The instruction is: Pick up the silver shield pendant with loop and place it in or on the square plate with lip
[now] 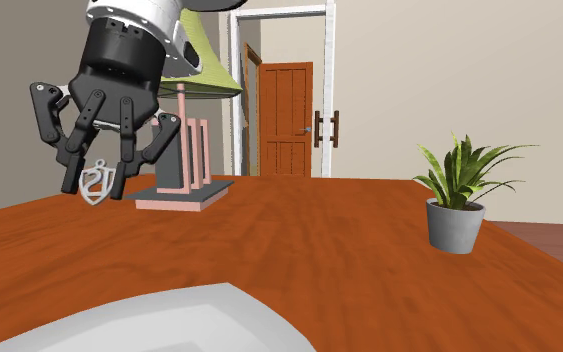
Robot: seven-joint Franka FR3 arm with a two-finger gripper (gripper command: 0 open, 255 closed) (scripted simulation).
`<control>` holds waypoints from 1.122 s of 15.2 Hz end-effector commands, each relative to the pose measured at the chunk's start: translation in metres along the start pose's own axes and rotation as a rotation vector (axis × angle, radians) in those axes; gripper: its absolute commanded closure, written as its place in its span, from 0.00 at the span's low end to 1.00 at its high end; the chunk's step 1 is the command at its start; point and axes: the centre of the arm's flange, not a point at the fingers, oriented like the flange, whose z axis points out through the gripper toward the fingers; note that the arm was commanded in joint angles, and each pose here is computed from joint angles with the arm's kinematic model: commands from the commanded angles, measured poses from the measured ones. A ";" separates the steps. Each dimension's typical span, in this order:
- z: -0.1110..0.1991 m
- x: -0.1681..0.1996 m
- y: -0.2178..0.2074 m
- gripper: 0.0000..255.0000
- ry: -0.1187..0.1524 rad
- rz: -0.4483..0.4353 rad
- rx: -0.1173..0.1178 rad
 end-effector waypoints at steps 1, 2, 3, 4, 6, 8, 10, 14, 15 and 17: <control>0.001 -0.021 0.003 1.00 0.000 0.000 0.000; 0.004 -0.033 0.006 1.00 0.000 0.000 0.000; 0.007 -0.046 0.009 1.00 0.000 0.000 0.000; 0.010 -0.058 0.012 1.00 0.000 0.000 0.000; 0.016 -0.083 0.018 1.00 0.000 0.000 0.000; 0.022 -0.108 0.023 1.00 0.000 0.000 0.000; 0.028 -0.133 0.029 1.00 0.000 0.000 0.000; 0.040 -0.184 0.041 1.00 0.000 0.000 0.000; 0.042 -0.193 0.043 1.00 0.000 0.000 0.000; 0.052 -0.190 0.046 1.00 0.000 0.000 0.000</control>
